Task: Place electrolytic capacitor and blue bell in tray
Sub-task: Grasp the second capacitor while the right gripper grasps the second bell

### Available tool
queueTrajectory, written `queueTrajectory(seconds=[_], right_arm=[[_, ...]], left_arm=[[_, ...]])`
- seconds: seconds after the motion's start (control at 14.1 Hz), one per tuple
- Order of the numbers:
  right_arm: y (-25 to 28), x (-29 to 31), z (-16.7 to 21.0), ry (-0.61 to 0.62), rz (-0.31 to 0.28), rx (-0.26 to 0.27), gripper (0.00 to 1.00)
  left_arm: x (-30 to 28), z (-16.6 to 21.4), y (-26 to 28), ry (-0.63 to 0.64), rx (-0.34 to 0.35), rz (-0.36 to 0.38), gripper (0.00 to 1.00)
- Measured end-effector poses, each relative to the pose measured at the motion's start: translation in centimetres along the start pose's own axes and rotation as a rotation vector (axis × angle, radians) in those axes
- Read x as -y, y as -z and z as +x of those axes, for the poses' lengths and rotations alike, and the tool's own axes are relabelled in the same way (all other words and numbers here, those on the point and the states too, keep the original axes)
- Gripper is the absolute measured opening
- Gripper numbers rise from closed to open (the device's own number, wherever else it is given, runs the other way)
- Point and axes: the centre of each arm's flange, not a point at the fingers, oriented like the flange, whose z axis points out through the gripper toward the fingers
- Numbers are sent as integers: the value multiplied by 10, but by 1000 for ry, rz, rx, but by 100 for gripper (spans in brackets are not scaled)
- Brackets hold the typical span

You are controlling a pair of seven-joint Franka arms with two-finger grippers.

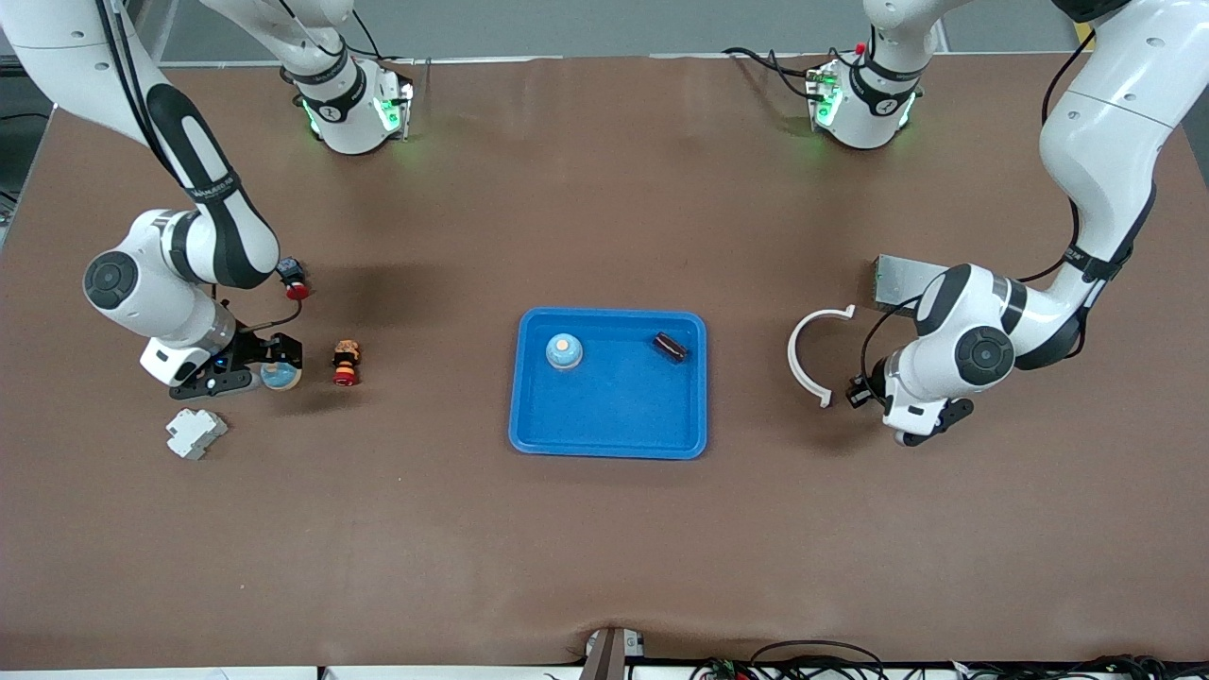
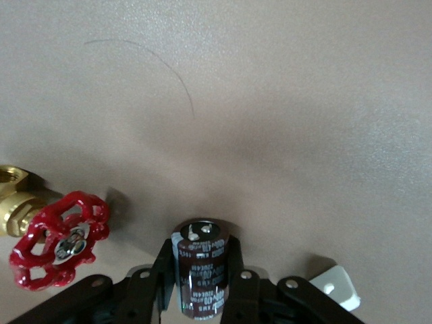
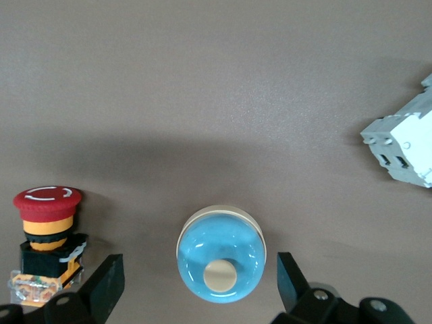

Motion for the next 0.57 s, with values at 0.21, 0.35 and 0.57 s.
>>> queueTrajectory(seconds=[0.21,0.35,0.57], right_arm=[[-7,-1,-2,7,0,8,100],[-12,-7,-3,14,-12,0,100],[-22,-16,-6,14,-20,-2,100]], left_arm=[[0,0,0,13,0,0,34],[0,4,3,39,-7,-4,34],[-1,11,12,59,-24,-16,34]])
